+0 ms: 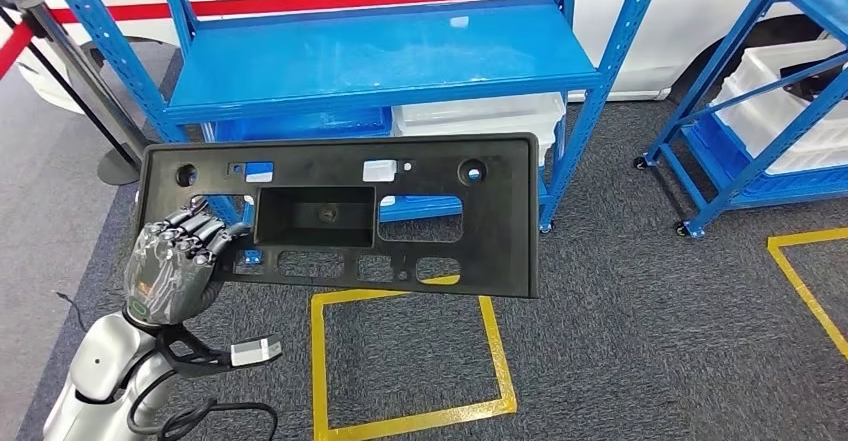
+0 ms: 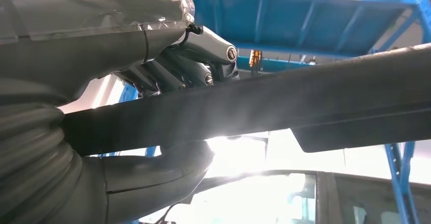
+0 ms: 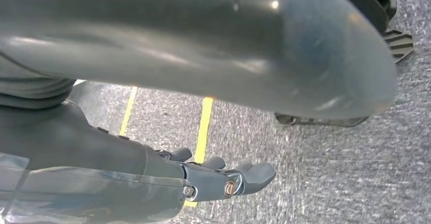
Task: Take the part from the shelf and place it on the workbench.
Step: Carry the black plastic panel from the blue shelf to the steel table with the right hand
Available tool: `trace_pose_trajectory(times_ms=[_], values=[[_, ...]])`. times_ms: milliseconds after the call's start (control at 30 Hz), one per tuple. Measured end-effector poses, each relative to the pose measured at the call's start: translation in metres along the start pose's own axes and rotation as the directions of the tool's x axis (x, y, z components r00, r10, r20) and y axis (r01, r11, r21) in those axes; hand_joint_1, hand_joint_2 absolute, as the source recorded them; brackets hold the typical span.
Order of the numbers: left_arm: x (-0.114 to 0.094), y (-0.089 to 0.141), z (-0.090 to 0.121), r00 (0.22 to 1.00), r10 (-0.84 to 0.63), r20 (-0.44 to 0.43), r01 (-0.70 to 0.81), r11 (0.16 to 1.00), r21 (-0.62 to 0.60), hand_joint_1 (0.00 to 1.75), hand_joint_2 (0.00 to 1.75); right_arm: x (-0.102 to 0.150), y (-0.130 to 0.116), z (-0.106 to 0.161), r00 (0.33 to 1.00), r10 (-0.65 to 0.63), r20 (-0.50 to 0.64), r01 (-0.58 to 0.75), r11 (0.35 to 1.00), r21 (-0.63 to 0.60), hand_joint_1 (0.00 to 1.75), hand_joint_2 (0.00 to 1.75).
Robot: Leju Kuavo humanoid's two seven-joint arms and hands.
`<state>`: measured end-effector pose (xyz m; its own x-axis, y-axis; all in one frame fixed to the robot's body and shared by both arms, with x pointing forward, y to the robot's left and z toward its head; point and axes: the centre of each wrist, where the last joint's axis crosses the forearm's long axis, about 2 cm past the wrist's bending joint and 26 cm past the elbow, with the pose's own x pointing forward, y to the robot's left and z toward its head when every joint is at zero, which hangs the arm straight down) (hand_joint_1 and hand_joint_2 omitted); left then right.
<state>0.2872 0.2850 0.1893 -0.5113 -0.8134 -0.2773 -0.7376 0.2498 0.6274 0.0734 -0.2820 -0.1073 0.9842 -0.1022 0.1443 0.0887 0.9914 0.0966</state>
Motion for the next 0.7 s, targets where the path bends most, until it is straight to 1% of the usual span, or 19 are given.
trace_pose_trajectory(times_ms=[200,700], values=[[0.001,-0.001,0.008,1.000,-0.001,-0.014,0.001,1.000,-0.022,1.75,1.75,-0.003,-0.001,0.000,1.000,-0.004,-0.003,0.004,1.000,0.002,0.00,0.00],[0.005,-0.002,0.012,1.000,0.008,-0.023,-0.009,0.999,-0.032,1.75,1.75,-0.009,-0.003,0.000,1.000,-0.023,0.000,0.023,1.000,0.018,0.00,0.00]])
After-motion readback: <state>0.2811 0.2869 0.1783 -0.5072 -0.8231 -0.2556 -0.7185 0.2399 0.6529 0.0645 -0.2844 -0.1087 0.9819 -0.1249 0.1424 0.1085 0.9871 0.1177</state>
